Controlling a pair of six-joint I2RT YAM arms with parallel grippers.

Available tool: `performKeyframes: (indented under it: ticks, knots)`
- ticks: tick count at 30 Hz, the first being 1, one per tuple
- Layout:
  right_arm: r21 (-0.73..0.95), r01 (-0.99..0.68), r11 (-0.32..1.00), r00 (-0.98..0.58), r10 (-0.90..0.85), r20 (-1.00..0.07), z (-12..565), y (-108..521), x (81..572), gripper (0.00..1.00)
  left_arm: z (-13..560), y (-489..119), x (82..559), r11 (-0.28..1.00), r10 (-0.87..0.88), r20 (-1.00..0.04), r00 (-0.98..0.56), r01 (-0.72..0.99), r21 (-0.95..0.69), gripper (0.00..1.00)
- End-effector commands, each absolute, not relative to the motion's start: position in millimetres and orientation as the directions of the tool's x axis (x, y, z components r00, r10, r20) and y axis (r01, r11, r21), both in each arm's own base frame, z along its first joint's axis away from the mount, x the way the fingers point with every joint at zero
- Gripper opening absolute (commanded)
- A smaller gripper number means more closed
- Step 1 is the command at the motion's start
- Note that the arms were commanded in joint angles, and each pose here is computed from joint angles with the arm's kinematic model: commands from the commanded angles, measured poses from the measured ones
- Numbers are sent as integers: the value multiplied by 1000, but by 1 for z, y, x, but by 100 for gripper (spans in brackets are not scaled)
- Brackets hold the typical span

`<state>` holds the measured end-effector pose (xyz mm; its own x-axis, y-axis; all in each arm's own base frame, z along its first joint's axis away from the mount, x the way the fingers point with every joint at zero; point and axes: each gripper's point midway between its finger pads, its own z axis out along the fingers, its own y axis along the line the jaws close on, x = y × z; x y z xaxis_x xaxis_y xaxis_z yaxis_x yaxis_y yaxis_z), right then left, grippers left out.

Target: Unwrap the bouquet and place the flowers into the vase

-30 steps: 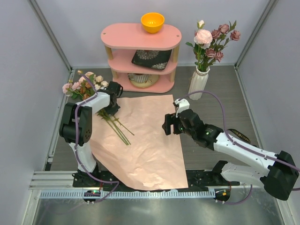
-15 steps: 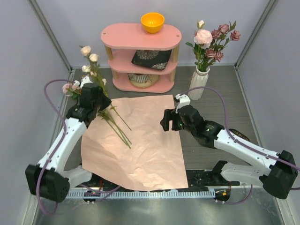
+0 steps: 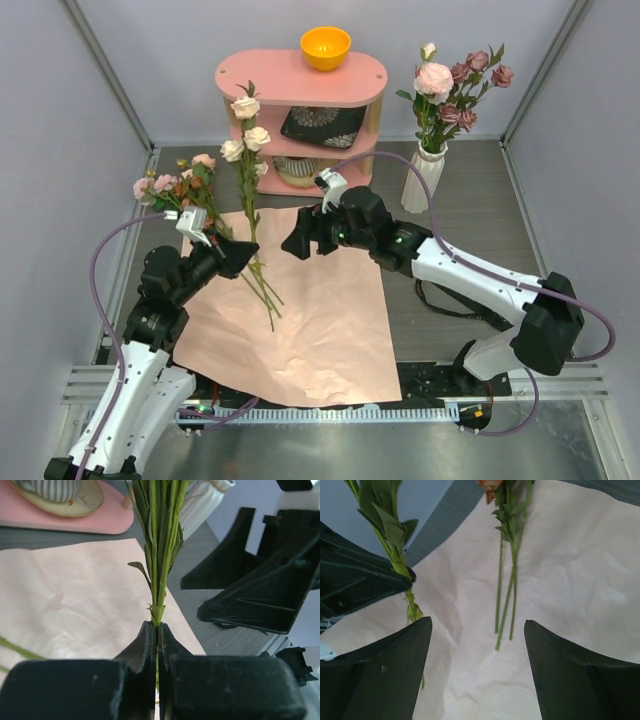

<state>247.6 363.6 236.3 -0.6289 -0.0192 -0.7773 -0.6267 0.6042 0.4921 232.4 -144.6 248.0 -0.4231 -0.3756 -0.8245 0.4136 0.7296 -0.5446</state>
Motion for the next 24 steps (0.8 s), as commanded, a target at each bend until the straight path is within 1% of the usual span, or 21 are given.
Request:
performKeyframes:
  ticks: [1,3,6,8,10,11,13,14,16,19,20,22,23,24]
  knots:
    - [532,-720,445,-561,78,-824,304,406,247,80,277,-166,223,654,-317,-882,-348,593,-470,0]
    - [531,-737,418,-527,136,-839,323,416,251,80,277,-172,220,636,-307,-880,-364,609,-474,0]
    - [547,-739,393,-510,205,-835,336,422,255,81,277,-177,216,623,-293,-882,-370,625,-470,0]
    - [549,-740,389,-501,227,-835,341,423,258,81,278,-178,213,618,-291,-884,-365,634,-465,0]
    - [550,-723,419,-500,233,-834,337,424,266,79,280,-179,211,615,-290,-887,-360,640,-461,0]
    - [549,-723,419,-497,238,-835,340,424,266,74,279,-179,210,615,-290,-887,-360,640,-461,0]
    - [548,-722,422,-495,238,-836,339,426,268,68,280,-179,210,615,-288,-888,-358,642,-458,0]
    - [552,-721,419,-498,241,-833,341,427,268,62,280,-180,209,613,-288,-888,-358,644,-458,0]
    - [554,-719,420,-504,234,-831,337,429,270,55,279,-180,209,617,-286,-888,-359,640,-458,0]
    - [568,-713,411,-518,237,-822,334,432,269,42,278,-181,209,613,-280,-889,-361,645,-455,0]
    - [573,-710,410,-524,236,-819,332,432,269,30,280,-181,208,612,-280,-891,-357,649,-452,0]
    - [577,-706,409,-528,239,-815,332,433,269,16,278,-180,210,620,-279,-890,-361,640,-454,0]
    - [578,-705,411,-527,243,-814,333,432,269,3,278,-179,210,625,-280,-889,-362,635,-455,0]
    - [570,-705,422,-522,235,-820,331,430,270,1,276,-178,211,633,-279,-887,-369,624,-459,5]
